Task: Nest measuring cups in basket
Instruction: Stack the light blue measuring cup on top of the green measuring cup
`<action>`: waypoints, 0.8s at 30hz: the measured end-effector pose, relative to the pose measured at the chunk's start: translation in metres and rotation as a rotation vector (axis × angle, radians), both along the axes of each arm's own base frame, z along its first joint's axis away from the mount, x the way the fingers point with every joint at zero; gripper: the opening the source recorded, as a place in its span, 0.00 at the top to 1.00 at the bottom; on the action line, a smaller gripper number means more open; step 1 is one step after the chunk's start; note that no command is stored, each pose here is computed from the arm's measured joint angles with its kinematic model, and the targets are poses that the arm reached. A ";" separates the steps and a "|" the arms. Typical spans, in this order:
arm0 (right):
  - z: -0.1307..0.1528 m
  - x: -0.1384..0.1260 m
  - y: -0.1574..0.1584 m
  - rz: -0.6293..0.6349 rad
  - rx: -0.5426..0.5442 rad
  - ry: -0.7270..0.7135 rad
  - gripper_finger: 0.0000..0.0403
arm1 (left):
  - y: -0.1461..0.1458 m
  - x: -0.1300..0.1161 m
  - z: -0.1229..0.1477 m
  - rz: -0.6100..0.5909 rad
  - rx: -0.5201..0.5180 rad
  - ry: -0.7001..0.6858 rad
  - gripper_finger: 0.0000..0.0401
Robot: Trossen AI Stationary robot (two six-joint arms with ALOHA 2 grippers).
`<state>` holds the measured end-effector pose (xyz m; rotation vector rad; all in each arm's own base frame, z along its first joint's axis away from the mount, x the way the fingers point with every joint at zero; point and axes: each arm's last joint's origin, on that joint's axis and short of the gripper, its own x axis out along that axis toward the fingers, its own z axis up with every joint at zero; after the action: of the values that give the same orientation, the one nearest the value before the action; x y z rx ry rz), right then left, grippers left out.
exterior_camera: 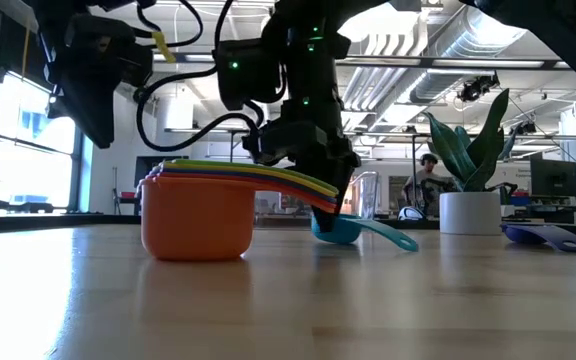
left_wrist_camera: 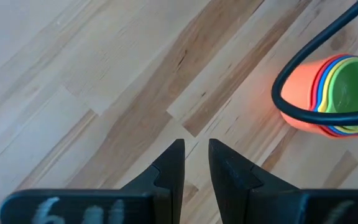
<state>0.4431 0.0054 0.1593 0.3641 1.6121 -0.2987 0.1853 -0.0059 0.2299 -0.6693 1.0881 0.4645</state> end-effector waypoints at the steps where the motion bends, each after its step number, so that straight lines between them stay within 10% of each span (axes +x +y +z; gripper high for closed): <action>1: 0.000 0.000 0.000 -0.004 0.002 0.001 0.96 | 0.000 0.000 0.000 0.000 0.000 0.000 0.84; 12: 0.025 -0.004 0.012 -0.022 0.002 0.063 0.99 | -0.002 0.000 0.000 -0.044 -0.056 0.002 0.84; 24: 0.105 0.014 0.065 0.113 0.006 -0.255 1.00 | -0.004 0.000 0.000 -0.071 -0.096 0.002 0.84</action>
<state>0.4575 0.0705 0.2640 0.3014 1.3774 -0.1543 0.1849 -0.0094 0.2301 -0.7122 1.1384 0.3534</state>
